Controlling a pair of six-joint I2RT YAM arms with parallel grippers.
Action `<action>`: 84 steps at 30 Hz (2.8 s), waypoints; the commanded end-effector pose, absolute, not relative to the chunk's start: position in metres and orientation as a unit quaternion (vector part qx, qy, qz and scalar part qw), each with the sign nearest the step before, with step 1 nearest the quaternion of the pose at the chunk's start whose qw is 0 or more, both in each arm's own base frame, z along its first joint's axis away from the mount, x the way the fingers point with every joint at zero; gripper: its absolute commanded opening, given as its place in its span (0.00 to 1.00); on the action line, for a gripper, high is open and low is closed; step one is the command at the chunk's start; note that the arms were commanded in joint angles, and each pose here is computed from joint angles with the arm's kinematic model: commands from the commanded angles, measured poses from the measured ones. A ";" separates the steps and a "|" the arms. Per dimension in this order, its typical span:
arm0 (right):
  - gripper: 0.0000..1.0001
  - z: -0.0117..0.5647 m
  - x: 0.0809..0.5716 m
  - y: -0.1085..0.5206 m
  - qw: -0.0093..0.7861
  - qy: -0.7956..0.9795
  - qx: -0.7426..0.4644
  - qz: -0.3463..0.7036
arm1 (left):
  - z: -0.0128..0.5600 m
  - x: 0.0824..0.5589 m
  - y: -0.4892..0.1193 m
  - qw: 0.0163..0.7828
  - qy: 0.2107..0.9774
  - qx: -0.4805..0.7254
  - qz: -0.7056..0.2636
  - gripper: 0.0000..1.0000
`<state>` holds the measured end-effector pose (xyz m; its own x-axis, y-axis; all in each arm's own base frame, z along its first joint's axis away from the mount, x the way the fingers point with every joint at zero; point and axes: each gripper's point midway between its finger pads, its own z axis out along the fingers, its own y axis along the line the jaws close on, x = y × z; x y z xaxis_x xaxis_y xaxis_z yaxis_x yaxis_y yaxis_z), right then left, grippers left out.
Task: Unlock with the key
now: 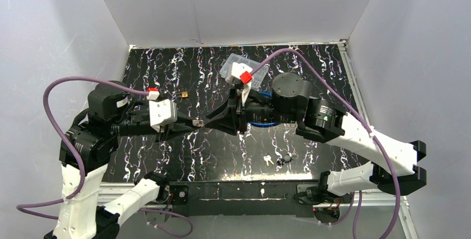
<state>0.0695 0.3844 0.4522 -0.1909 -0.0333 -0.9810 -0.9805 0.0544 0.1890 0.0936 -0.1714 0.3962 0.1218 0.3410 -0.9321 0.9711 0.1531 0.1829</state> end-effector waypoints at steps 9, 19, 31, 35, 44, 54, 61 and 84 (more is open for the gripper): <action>0.28 0.460 0.062 0.399 0.456 0.552 -0.460 0.525 | 0.411 0.082 -0.176 0.488 0.570 0.560 -0.351 0.00; 0.25 0.453 0.069 0.406 0.457 0.565 -0.465 0.506 | 0.415 0.079 -0.176 0.482 0.567 0.563 -0.359 0.00; 0.04 0.455 0.067 0.403 0.466 0.550 -0.485 0.495 | 0.419 0.079 -0.176 0.481 0.565 0.567 -0.358 0.00; 0.01 0.454 0.061 0.400 0.469 0.534 -0.499 0.496 | 0.419 0.076 -0.177 0.476 0.564 0.568 -0.365 0.00; 0.01 0.454 0.041 0.395 0.478 0.480 -0.548 0.491 | 0.424 0.064 -0.182 0.434 0.569 0.565 -0.411 0.00; 0.01 0.445 0.035 0.405 0.445 0.496 -0.560 0.492 | 0.434 0.067 -0.184 0.442 0.559 0.568 -0.411 0.00; 0.37 0.437 0.028 0.410 0.405 0.521 -0.547 0.516 | 0.438 0.068 -0.182 0.459 0.551 0.575 -0.394 0.00; 0.33 0.487 0.043 0.377 0.469 0.507 -0.500 0.521 | 0.432 0.067 -0.177 0.464 0.551 0.583 -0.376 0.00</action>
